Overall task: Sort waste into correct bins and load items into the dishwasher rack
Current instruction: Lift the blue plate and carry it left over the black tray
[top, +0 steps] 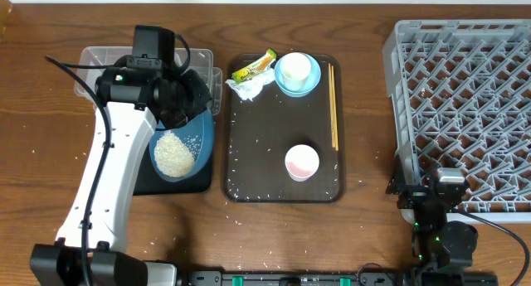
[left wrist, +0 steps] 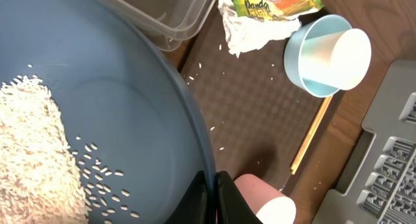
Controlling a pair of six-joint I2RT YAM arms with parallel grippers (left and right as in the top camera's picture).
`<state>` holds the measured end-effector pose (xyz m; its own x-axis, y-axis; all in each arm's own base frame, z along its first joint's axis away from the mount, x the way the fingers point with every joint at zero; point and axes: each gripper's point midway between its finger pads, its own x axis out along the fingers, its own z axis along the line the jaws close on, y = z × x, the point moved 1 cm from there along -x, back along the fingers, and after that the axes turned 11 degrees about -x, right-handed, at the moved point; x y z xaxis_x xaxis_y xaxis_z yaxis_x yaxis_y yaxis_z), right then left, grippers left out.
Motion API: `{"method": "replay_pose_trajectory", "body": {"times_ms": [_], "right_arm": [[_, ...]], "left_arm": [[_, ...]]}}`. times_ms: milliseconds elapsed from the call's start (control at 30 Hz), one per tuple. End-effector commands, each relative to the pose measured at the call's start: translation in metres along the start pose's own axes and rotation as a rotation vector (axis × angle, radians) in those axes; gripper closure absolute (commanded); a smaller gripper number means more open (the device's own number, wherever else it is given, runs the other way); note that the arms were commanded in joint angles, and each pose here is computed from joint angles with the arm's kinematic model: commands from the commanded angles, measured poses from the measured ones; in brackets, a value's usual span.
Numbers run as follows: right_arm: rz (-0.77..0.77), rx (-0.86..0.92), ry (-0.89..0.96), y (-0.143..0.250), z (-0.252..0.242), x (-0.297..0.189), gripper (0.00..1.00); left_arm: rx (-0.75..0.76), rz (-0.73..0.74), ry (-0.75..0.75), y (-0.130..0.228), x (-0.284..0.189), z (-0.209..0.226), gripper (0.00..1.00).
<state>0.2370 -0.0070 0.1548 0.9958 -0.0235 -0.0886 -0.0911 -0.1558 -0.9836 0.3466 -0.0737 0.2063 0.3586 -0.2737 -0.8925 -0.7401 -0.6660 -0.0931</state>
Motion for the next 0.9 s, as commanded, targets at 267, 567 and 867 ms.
{"method": "replay_pose_trajectory", "body": {"times_ms": [267,567,867], "right_arm": [[0.006,-0.011,0.002,0.002,0.000,0.000,0.01],[0.005,-0.011,0.002,0.002,0.000,0.000,0.01],[0.006,-0.011,0.002,0.002,0.000,0.000,0.01]], "left_arm": [[0.001,0.040,0.071,0.009,-0.011,-0.011,0.94],[0.001,0.069,0.096,0.014,-0.012,-0.015,0.94],[-0.040,0.094,0.137,0.008,-0.016,-0.013,0.94]]}}
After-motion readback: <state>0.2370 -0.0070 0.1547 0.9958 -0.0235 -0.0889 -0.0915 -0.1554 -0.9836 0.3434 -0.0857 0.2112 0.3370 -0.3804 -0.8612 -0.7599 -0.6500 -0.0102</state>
